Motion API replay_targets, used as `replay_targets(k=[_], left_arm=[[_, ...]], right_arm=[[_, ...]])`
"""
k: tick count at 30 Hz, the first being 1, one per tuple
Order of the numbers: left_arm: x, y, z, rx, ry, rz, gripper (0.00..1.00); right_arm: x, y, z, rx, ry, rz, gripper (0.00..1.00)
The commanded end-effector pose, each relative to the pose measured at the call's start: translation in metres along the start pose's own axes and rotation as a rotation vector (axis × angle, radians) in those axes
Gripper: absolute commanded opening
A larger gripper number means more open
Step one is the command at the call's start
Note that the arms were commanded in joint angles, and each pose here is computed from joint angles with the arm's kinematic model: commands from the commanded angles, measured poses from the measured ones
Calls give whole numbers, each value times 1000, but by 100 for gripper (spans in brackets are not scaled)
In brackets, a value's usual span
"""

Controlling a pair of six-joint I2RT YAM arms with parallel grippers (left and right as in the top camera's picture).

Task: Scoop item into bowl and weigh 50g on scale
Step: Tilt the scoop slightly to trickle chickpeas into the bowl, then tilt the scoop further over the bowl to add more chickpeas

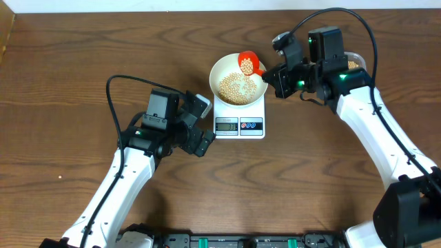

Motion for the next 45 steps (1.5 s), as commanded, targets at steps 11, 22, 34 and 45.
replay_targets(k=[11,22,34,45], left_arm=[[2,0,1,4,3,1,93],[2,0,1,4,3,1,93],[2,0,1,4,3,1,93],[2,0,1,4,3,1,93]], right_arm=[[-4,14,-1,15,2,-250,1],[-4,14,-1,16,0,-273,1],[-5,8,-4,24,-8,-157,1],[-10,2,-11,-23,-55,-85,1]])
Point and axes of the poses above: each gripper's point midway between its finger pads, its own z axis out along the fingers, its own y axis along the line the jaws close on, x = y × z, the point moved 4 cm from there along -z, back along the fingers, and after that the axes turned 6 degrees about -z, right-handed, at the moved point
